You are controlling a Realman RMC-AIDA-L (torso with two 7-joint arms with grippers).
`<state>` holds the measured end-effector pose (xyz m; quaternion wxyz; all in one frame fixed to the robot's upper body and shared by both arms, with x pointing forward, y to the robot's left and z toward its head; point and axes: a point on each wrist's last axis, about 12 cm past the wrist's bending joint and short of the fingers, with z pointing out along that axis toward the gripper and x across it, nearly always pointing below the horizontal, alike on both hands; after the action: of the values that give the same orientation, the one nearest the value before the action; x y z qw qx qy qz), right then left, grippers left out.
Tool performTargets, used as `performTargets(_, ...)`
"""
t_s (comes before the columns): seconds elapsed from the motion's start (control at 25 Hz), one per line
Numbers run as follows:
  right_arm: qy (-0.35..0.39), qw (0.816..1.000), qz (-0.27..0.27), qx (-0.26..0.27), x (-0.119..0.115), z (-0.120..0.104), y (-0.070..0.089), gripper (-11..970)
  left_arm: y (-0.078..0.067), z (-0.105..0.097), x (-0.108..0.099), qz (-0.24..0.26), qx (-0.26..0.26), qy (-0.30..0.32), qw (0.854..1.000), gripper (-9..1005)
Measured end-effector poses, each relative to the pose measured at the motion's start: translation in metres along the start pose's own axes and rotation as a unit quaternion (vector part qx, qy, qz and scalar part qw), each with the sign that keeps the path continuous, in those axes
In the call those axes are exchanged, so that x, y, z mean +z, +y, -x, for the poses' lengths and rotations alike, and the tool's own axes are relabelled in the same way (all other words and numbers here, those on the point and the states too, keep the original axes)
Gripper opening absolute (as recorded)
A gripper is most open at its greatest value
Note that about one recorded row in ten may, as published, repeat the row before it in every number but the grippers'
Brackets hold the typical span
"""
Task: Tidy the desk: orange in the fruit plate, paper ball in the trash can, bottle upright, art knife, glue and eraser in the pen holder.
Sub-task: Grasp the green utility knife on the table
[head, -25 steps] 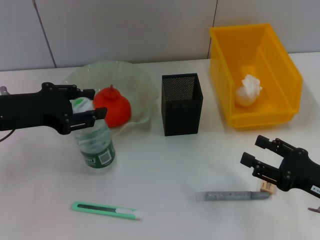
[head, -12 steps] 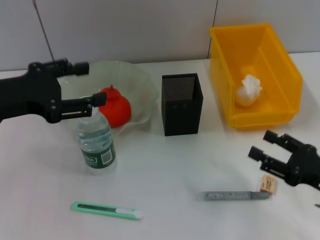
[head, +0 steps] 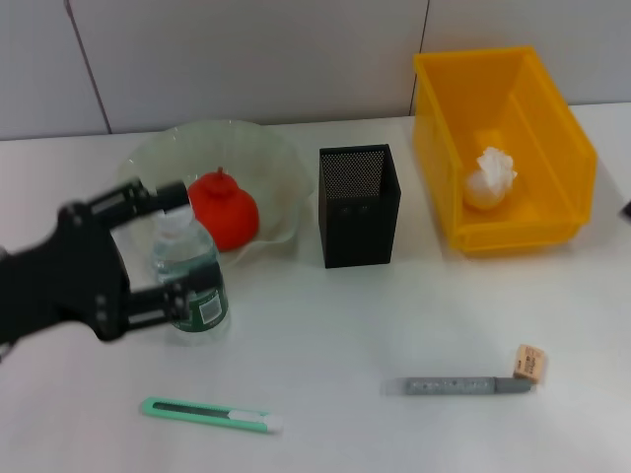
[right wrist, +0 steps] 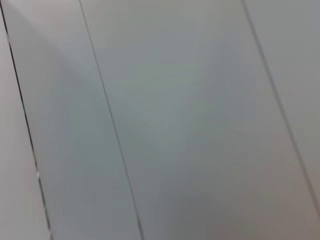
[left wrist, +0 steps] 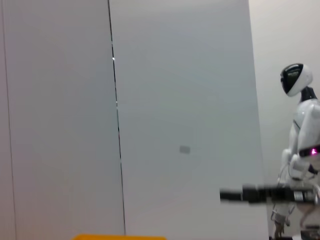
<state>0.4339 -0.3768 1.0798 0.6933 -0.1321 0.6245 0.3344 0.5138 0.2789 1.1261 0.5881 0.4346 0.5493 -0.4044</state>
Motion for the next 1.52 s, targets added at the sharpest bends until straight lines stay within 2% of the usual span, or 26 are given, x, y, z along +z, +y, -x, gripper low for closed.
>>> performTargets(0.12, -0.039, 0.999, -0.006, -0.016, -0.009, 0.019, -0.003, 770, -0.015, -0.027, 0.001, 0.006, 0.006, -0.011, 1.0, 832)
performTargets(0.16, -0.055, 0.998, -0.009, -0.021, -0.012, 0.026, -0.004, 770, -0.023, -0.039, 0.002, 0.012, 0.014, -0.017, 1.0, 832)
performTargets(0.2, -0.055, 0.998, -0.009, -0.021, -0.012, 0.026, -0.004, 770, -0.023, -0.039, 0.002, 0.012, 0.014, -0.017, 1.0, 832)
performTargets(0.24, -0.058, 0.998, -0.008, -0.025, -0.013, 0.032, -0.006, 771, -0.03, -0.049, 0.003, 0.022, 0.01, -0.021, 0.999, 832)
performTargets(0.36, -0.054, 0.998, -0.005, -0.026, -0.012, 0.037, -0.008, 771, -0.035, -0.057, 0.004, 0.032, -0.008, -0.016, 0.999, 832)
performTargets(0.6, -0.048, 0.998, 0.004, -0.037, -0.008, 0.042, -0.009, 770, -0.04, -0.063, 0.004, 0.039, -0.012, -0.016, 0.999, 831)
performTargets(1.0, -0.044, 0.999, 0.005, -0.032, -0.012, 0.04, -0.006, 771, -0.041, -0.065, 0.003, 0.044, -0.015, -0.016, 0.999, 831)
performTargets(1.2, -0.007, 1.0, 0.017, -0.021, -0.01, 0.031, -0.004, 771, -0.041, -0.064, 0.006, 0.027, -0.033, -0.009, 0.999, 831)
performTargets(1.24, 0.012, 1.0, 0.019, -0.016, -0.008, 0.027, -0.004, 771, -0.037, -0.059, 0.009, 0.004, -0.037, 0.004, 0.999, 831)
performTargets(1.32, 0.021, 1.0, 0.015, -0.015, -0.009, 0.023, -0.004, 771, -0.036, -0.057, 0.01, -0.004, -0.038, 0.015, 0.999, 831)
performTargets(1.36, 0.022, 1.0, 0.013, -0.015, -0.01, 0.022, -0.004, 771, -0.029, -0.048, 0.012, -0.018, -0.031, 0.048, 0.998, 831)
performTargets(1.4, 0.022, 1.0, 0.013, -0.015, -0.01, 0.022, -0.004, 771, -0.029, -0.048, 0.012, -0.018, -0.031, 0.048, 0.998, 831)
performTargets(1.52, 0.03, 0.999, 0.008, -0.016, -0.011, 0.018, -0.003, 771, -0.023, -0.032, 0.02, -0.04, -0.015, 0.097, 0.994, 831)
